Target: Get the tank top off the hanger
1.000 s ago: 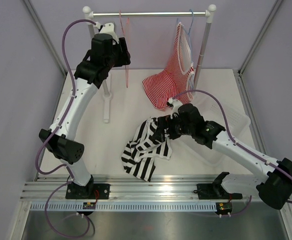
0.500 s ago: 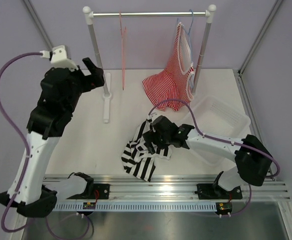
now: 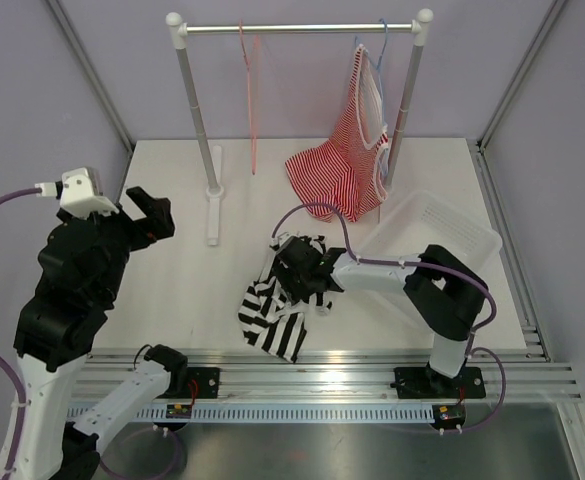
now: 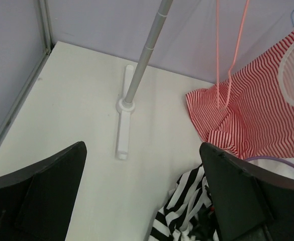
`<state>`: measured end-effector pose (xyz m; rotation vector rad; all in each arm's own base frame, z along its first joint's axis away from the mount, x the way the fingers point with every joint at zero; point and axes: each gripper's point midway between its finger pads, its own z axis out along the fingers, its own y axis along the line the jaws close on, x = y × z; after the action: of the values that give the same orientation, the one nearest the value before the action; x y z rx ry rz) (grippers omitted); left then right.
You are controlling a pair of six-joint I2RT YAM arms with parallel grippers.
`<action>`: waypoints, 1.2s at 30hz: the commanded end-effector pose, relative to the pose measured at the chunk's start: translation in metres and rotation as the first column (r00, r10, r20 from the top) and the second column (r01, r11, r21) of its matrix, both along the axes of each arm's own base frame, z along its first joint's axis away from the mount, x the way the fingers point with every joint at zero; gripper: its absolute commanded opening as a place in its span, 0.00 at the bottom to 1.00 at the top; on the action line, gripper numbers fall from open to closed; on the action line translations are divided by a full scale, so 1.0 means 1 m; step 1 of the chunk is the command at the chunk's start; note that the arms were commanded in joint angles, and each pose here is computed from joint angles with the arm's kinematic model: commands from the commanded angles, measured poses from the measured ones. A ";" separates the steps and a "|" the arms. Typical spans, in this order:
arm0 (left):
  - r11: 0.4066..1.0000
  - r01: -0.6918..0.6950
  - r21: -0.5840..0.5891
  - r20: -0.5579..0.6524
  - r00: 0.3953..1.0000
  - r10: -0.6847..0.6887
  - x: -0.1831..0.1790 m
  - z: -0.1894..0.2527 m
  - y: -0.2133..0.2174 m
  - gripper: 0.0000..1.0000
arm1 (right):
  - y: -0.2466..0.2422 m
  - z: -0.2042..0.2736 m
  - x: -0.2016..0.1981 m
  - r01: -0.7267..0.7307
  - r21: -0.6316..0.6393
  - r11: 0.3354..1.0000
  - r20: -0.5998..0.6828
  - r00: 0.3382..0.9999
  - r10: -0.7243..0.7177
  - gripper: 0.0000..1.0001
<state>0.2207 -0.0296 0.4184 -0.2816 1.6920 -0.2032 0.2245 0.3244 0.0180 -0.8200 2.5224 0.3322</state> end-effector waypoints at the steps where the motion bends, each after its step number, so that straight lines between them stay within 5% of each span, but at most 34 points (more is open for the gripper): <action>1: 0.996 0.004 0.086 -0.033 0.999 -0.001 -0.011 -0.030 0.009 0.99 | 0.016 -0.027 -0.008 -0.024 0.005 1.000 -0.064 0.998 0.025 0.51; 4: 0.992 0.049 0.115 -0.020 0.999 -0.047 -0.014 -0.055 0.005 0.99 | 0.023 -0.011 -0.003 -0.020 0.043 0.999 -0.032 0.999 0.022 0.05; 5: 0.992 0.037 0.118 -0.018 0.999 -0.035 -0.015 -0.059 0.007 0.99 | 0.027 -0.003 -0.001 -0.016 0.066 0.998 -0.020 1.000 0.017 0.00; 13: 0.989 -0.087 0.122 0.012 0.996 0.086 -0.015 -0.082 0.029 0.99 | 0.047 0.147 0.008 -0.092 0.338 0.937 0.178 0.984 0.033 0.00; 22: 0.981 -0.122 0.147 -0.005 0.992 0.124 -0.013 -0.093 0.036 0.99 | -0.050 0.285 0.022 0.077 0.367 0.927 0.447 0.860 -0.249 0.00; 27: 0.983 -0.113 0.144 -0.008 0.993 0.116 -0.012 -0.094 0.034 0.99 | -0.140 0.337 0.028 0.308 0.342 0.888 0.569 0.684 -0.456 0.00; 28: 0.983 -0.114 0.143 -0.008 0.993 0.116 -0.012 -0.094 0.034 0.99 | -0.169 0.346 0.033 0.412 0.338 0.846 0.607 0.592 -0.531 0.00; 32: 0.984 -0.111 0.141 -0.008 0.994 0.113 -0.010 -0.094 0.033 0.99 | -0.242 0.342 0.032 0.610 0.383 0.694 0.612 0.395 -0.685 0.00; 36: 0.985 -0.101 0.139 -0.019 0.994 0.105 -0.006 -0.095 0.030 0.99 | -0.281 0.318 0.032 0.708 0.389 0.590 0.568 0.320 -0.758 0.00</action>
<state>0.2069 0.0029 0.3127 -0.2637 1.7425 0.0102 0.2599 0.0827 0.3476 0.1390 1.8589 -0.0757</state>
